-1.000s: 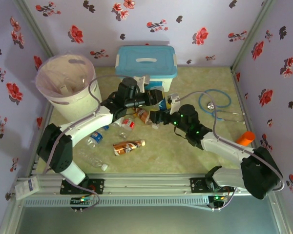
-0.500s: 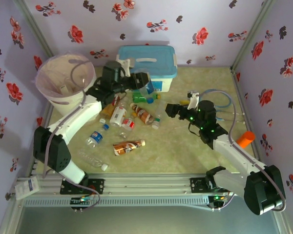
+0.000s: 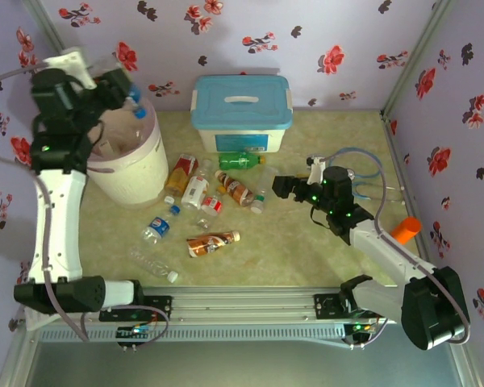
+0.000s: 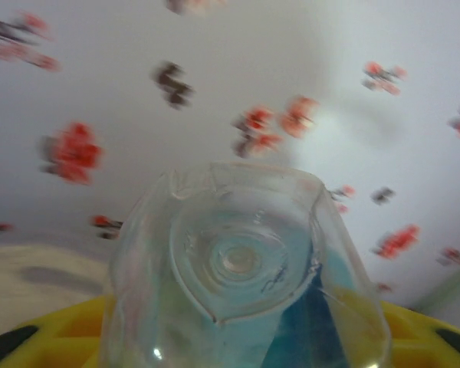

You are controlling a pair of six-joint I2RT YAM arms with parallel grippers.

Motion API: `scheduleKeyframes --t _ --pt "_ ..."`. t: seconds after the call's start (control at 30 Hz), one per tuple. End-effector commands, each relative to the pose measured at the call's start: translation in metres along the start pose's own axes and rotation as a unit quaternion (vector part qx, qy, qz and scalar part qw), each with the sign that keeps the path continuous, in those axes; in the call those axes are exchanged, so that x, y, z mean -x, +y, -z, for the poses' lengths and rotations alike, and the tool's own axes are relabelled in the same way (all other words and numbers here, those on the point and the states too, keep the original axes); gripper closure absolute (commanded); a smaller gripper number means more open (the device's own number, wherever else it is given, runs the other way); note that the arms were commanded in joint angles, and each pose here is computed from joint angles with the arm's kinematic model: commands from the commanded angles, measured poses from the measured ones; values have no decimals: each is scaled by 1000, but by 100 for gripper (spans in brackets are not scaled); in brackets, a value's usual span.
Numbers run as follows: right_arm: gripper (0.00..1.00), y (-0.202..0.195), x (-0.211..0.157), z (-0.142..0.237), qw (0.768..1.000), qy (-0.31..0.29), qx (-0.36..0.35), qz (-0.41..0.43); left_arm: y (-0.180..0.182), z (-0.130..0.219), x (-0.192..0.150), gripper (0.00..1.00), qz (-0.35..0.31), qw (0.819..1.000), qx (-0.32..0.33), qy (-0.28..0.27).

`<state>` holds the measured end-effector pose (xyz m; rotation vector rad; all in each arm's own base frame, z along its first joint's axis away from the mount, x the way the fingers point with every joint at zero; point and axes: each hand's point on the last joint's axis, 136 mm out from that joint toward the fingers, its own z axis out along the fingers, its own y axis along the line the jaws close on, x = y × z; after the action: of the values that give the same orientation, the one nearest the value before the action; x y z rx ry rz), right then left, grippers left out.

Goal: Put the plastic bottles in the bin

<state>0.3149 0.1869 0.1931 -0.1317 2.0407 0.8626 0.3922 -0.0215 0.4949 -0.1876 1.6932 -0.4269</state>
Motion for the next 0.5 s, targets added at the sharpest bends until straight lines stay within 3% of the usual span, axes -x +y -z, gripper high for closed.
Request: scheduleKeyframes --t 0.0,0.27,0.47 --pt "1 -6 7 2 1000 4 -26 -6 50 6 -15 100 -23 996 80 43" --pt "2 -20 4 4 997 17 -73 -27 113 -28 -64 100 -51 975 139 169" --pt "2 -24 -2 4 996 24 -76 -27 114 -58 -101 100 -24 965 94 245"
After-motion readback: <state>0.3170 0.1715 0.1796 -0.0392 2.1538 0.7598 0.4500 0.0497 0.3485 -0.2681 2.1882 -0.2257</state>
